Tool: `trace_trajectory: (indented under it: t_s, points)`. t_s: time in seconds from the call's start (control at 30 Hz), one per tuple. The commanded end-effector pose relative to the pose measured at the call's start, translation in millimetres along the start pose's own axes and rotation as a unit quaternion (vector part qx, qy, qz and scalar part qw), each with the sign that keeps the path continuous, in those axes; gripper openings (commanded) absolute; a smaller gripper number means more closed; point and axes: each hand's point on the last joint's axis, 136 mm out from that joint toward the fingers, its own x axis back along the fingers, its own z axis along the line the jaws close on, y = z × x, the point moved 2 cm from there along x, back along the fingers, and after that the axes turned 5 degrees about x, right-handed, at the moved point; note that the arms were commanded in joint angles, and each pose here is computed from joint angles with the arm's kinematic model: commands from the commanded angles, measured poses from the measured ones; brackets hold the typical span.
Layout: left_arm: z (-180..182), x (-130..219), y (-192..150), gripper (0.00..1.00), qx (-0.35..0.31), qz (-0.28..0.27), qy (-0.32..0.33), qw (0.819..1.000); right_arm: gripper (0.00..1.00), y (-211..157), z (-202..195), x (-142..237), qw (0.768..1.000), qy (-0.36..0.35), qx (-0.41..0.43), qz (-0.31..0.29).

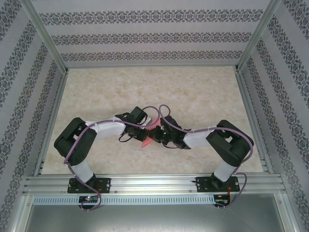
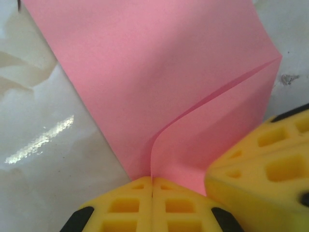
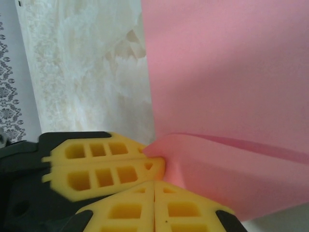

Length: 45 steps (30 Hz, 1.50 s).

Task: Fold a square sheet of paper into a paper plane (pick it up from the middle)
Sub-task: Third fold the triangle at the center of the table.

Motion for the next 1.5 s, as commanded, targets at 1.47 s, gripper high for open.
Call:
trace_trajectory:
  t_s: [1.47]
  points:
    - [22.3, -8.2, -19.3, 0.00, 0.027, 0.033, 0.041, 0.998, 0.07, -34.6, 12.1, 4.0, 0.999, 0.020, 0.018, -0.033]
